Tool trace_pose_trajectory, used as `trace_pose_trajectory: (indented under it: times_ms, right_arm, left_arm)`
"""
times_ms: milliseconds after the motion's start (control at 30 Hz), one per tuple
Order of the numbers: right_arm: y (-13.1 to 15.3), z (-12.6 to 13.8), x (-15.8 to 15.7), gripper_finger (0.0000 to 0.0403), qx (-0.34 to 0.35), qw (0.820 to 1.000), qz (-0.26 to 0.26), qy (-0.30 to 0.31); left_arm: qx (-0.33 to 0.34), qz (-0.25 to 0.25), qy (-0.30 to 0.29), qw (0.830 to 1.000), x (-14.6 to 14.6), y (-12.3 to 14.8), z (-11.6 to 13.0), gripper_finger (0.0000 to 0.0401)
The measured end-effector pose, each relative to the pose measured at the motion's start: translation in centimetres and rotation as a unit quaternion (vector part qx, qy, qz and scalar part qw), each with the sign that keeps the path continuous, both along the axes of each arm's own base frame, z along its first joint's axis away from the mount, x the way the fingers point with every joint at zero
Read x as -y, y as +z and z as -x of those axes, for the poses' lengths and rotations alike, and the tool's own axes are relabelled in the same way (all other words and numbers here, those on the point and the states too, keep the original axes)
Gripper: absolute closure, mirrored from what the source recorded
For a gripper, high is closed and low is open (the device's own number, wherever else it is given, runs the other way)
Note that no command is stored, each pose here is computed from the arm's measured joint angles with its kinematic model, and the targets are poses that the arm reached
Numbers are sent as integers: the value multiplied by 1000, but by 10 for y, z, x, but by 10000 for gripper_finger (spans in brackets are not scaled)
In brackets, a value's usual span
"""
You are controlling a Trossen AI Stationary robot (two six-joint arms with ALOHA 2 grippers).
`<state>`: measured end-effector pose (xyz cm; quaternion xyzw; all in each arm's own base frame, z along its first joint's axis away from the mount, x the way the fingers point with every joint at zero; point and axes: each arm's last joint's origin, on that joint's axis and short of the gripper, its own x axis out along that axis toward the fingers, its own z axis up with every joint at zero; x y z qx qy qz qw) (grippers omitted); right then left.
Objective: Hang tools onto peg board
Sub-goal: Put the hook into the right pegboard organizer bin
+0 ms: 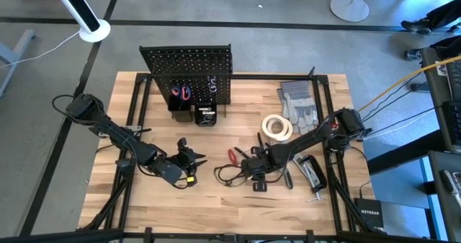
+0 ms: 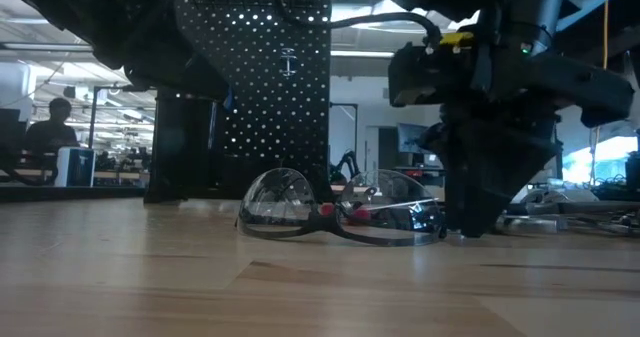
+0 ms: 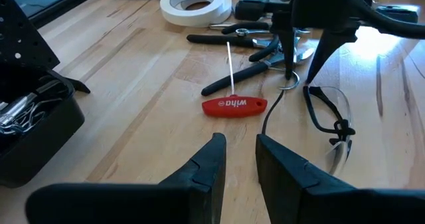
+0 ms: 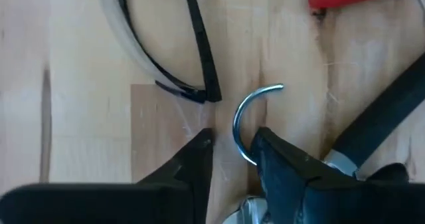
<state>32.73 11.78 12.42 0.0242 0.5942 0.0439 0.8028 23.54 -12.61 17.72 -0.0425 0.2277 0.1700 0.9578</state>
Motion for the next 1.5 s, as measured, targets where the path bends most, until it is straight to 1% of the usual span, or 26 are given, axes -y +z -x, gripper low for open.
trace_pose_trajectory:
  times_ms: [133,267,333,467,600,767,900,1067,1267,1367,1433,1500]
  right_arm:
    - [-1,0,0,329,4,1000,20,4]
    - [-2,0,0,379,2,1000,18,16]
    - [-2,0,0,395,3,1000,19,16]
    - [-2,0,0,394,5,1000,25,11]
    - [3,-1,0,399,18,1000,4,3]
    - [17,2,1,400,35,999,-6,-1]
    - [39,3,3,401,71,997,-15,-3]
    - [53,5,6,401,98,995,-13,4]
    - [56,3,5,402,115,993,-2,9]
    - [55,4,6,400,111,994,7,1]
    - [55,4,5,395,107,994,-6,3]
    - [55,5,4,389,100,995,-28,6]
  left_arm:
    - [0,0,0,1000,0,0,0,329]
    - [-1,-1,0,1000,0,0,0,329]
    - [-2,-2,0,1000,0,0,0,329]
    - [-2,-2,-1,1000,0,0,0,329]
    - [1,1,0,1000,0,0,0,329]
    - [1,2,1,1000,0,0,0,329]
    - [2,3,1,1000,0,0,0,329]
    - [14,4,-3,1000,1,3,-2,329]
    - [33,-2,-13,999,2,7,-5,329]
    - [35,1,-15,999,2,8,-6,329]
    - [33,7,-23,999,1,8,-7,329]
    - [31,13,-46,998,1,9,-9,329]
